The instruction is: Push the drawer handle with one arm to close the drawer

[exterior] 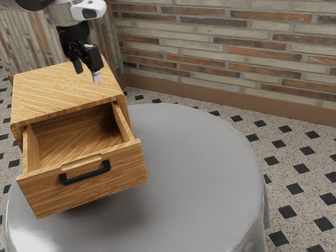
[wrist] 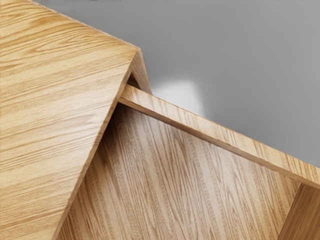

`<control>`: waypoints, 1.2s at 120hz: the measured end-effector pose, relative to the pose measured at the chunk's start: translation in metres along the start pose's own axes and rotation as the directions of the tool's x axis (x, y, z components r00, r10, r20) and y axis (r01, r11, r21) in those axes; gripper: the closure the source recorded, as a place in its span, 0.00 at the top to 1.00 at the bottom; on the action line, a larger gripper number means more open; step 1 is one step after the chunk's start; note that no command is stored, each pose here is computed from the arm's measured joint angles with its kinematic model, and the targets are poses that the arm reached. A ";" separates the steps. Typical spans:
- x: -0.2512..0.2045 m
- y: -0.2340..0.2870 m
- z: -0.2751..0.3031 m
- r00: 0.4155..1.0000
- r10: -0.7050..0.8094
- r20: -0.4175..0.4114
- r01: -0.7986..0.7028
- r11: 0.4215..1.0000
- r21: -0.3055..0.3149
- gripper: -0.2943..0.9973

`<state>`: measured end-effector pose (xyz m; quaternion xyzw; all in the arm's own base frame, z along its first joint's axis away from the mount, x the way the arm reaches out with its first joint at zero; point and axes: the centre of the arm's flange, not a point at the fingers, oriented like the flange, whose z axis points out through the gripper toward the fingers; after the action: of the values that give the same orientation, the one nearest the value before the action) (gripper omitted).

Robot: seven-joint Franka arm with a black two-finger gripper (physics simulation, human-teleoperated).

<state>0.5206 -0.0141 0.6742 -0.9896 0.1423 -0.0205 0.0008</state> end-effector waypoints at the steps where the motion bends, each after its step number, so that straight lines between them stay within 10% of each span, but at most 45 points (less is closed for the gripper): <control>1: 0.000 0.000 0.000 1.000 -0.001 -0.001 0.001 1.000 0.000 0.75; 30: 0.000 0.004 -0.005 1.000 -0.002 -0.022 0.002 1.000 0.000 0.77; 51: -0.067 0.061 -0.016 0.990 0.134 -0.034 -0.137 0.984 -0.113 0.76; 83: -0.149 0.161 0.006 0.892 0.453 -0.020 -0.453 0.889 -0.071 0.34; 144: -0.162 0.179 0.123 0.312 0.949 -0.046 -0.950 0.311 -0.032 0.17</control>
<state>0.3201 -0.1409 0.5430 -0.7174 0.6961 -0.0217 -0.0147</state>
